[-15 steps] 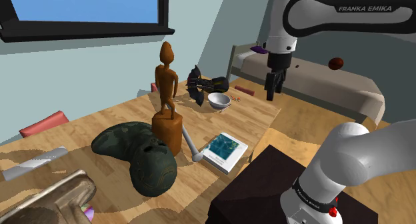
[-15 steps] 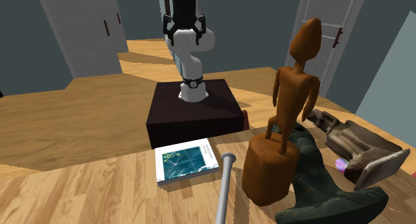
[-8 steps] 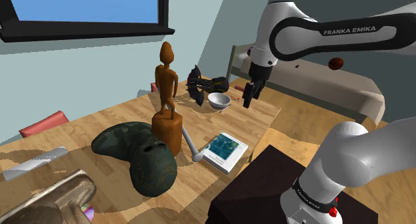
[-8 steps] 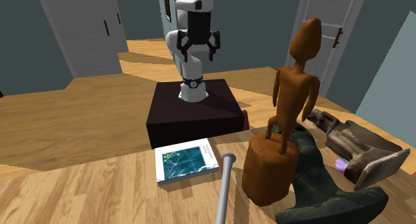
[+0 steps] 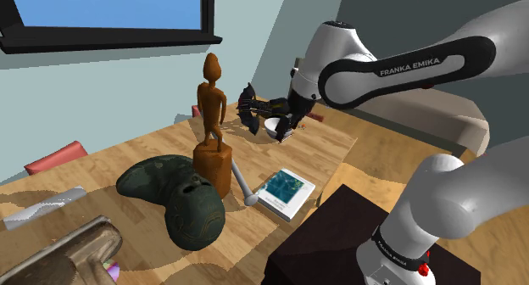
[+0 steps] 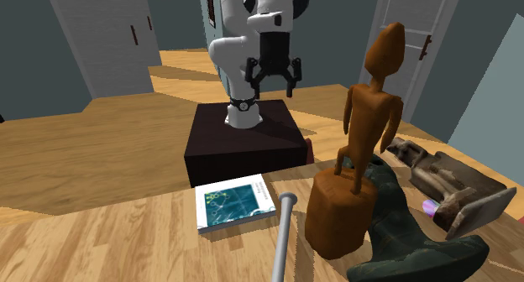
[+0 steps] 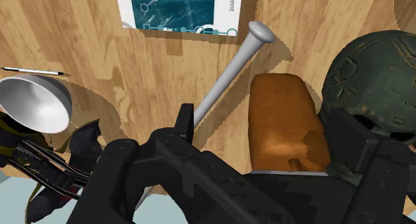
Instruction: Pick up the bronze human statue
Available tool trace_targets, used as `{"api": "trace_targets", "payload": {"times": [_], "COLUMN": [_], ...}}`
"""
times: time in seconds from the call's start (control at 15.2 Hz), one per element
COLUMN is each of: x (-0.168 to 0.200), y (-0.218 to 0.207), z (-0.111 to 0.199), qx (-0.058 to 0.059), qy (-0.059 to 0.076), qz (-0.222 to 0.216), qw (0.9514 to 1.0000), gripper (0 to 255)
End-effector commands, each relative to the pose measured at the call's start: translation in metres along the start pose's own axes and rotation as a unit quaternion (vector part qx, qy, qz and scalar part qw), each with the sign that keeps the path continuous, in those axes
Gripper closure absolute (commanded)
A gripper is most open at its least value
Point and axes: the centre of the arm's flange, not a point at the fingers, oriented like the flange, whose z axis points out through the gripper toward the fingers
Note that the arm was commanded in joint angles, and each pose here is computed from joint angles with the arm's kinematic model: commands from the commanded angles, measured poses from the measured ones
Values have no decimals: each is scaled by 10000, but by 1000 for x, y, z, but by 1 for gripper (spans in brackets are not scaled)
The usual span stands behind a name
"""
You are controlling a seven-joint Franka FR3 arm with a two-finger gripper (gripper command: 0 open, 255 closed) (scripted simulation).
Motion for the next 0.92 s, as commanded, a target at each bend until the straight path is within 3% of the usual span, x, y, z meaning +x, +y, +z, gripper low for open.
{"api": "trace_targets", "payload": {"times": [0.0, 0.4, 0.86], "x": [13, 52, 103], "y": [-9, -45, -88], "z": [14, 43, 68], "qx": [-29, -131, -249], "qy": [333, 1234, 2271], "qz": [-49, -198, -370], "qw": [9994, 9921, 9728], "gripper": [0, 0, 0]}}
